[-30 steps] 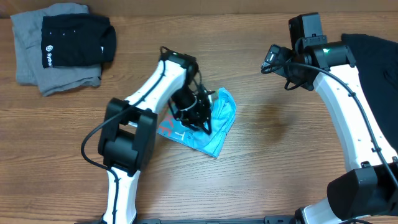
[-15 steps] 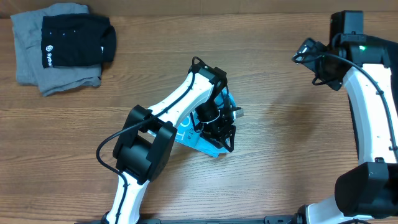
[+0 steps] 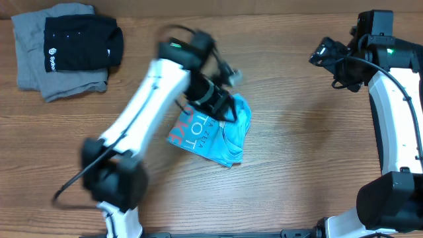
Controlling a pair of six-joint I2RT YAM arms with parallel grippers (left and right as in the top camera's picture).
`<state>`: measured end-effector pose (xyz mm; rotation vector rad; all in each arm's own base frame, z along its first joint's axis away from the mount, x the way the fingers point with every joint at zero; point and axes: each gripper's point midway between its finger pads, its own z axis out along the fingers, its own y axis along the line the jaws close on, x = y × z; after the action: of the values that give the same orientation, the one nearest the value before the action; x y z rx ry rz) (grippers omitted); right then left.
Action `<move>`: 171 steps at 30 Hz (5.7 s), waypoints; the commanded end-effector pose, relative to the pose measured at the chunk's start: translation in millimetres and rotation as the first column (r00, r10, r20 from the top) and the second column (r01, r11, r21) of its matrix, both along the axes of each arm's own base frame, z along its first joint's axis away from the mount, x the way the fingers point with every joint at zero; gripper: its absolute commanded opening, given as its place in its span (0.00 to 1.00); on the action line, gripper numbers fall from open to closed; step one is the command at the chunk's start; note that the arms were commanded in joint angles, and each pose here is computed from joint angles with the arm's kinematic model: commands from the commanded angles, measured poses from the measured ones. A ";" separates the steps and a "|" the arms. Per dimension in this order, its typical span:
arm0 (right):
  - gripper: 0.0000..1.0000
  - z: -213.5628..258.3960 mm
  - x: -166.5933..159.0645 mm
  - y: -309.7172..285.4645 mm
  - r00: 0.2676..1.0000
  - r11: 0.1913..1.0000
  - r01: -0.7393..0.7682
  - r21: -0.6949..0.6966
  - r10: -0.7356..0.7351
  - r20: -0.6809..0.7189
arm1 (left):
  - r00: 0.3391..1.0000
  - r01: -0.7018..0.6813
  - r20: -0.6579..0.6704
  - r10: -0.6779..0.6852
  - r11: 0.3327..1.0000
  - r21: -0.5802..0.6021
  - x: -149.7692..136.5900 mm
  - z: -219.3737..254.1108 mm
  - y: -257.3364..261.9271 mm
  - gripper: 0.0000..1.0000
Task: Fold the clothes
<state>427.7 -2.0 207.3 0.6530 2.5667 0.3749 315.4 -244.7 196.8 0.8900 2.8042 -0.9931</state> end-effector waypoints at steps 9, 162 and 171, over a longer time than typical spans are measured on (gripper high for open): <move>0.99 -15.2 -14.0 126.2 0.934 0.929 -0.356 0.104 0.358 -0.007 | 0.849 -0.514 0.039 0.528 0.806 0.293 52.7 -13.1 130.2 0.72; 0.04 -106.6 -98.3 213.2 0.806 0.848 -0.453 0.275 0.522 -0.280 | 0.916 -0.400 0.053 0.397 0.913 0.080 84.3 -36.8 86.1 0.05; 0.04 -141.7 -136.2 210.1 0.759 0.850 -0.386 0.358 0.514 -0.401 | 0.974 -0.209 -0.083 0.209 0.978 0.008 75.1 -108.7 0.4 0.04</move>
<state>304.1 205.1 74.1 0.1714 3.1562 0.7484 406.4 -214.9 114.2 0.4375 2.8584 -0.9025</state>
